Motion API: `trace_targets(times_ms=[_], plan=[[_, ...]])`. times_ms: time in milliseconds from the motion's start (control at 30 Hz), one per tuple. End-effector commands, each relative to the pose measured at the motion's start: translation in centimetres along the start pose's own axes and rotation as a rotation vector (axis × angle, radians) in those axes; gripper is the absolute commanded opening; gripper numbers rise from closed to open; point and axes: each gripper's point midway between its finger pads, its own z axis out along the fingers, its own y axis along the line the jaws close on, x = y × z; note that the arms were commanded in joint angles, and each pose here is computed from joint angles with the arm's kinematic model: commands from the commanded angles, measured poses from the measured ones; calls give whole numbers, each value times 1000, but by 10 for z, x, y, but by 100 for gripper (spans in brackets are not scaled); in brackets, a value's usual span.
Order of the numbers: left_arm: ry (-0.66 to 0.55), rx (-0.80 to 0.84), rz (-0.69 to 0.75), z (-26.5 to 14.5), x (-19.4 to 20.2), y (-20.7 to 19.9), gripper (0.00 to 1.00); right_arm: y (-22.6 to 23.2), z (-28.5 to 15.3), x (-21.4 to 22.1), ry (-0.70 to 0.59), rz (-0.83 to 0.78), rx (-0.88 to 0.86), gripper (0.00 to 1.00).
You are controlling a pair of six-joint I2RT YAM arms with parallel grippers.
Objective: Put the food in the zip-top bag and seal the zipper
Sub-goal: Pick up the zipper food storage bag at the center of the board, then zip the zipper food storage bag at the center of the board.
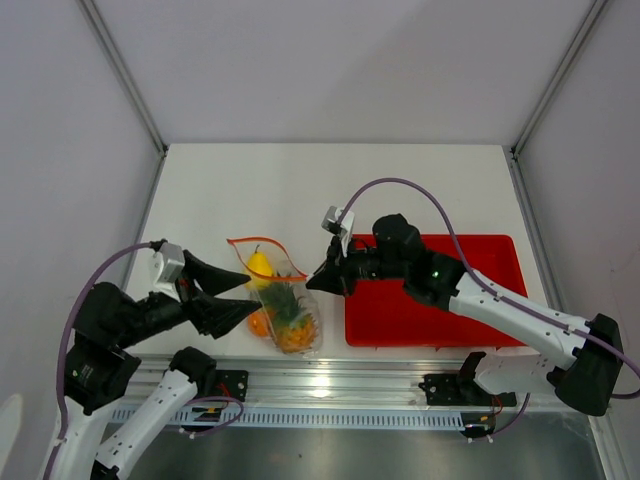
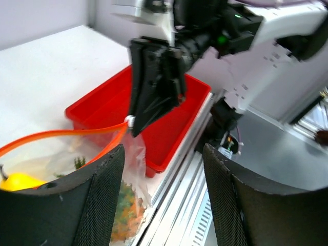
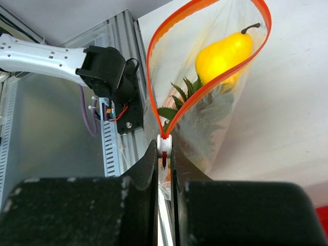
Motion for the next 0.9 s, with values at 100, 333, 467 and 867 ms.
trace_targets(times_ms=[100, 333, 467, 867], plan=[[57, 244, 164, 10, 8, -23, 67, 17, 0, -16, -42, -40, -78, 0], [77, 382, 287, 30, 9, -25, 74, 29, -3, -21, -31, -74, -144, 0], [112, 457, 367, 44, 12, -19, 75, 35, -5, -23, -22, -98, -173, 0], [291, 592, 180, 88, 38, 4, 77, 42, -8, -28, 4, -143, -208, 0]])
